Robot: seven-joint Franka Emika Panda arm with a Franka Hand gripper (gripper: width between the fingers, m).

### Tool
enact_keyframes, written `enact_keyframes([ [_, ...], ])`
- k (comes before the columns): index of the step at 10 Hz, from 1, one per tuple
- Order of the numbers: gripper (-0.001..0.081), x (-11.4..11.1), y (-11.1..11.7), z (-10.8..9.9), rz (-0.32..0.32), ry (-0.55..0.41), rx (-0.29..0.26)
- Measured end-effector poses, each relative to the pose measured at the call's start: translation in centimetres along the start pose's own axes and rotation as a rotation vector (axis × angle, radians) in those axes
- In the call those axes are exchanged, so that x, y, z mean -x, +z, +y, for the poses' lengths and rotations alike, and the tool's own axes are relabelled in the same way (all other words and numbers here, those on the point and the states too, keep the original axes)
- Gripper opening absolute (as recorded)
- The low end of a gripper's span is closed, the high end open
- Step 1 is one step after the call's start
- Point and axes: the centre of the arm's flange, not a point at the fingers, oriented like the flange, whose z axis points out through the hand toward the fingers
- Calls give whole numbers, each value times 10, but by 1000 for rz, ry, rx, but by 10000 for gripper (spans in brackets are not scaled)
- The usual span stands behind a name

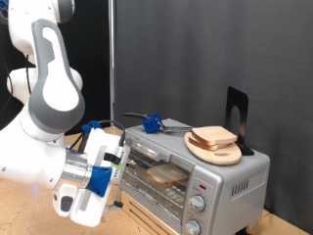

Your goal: Make a piece of toast with the oven

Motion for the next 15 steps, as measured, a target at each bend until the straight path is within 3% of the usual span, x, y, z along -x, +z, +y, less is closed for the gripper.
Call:
enact_keyframes([
  [3, 808, -15, 12, -11, -83, 31, -38],
  [6, 808, -48, 36, -16, -127, 2, 1],
  [9, 808, -85, 53, -14, -107, -28, 22],
  [10, 808, -85, 53, -13, -110, -26, 22],
  [12, 808, -81, 52, -13, -179, -12, -8],
  [15, 808, -98, 52, -8, -204, 6, -81],
])
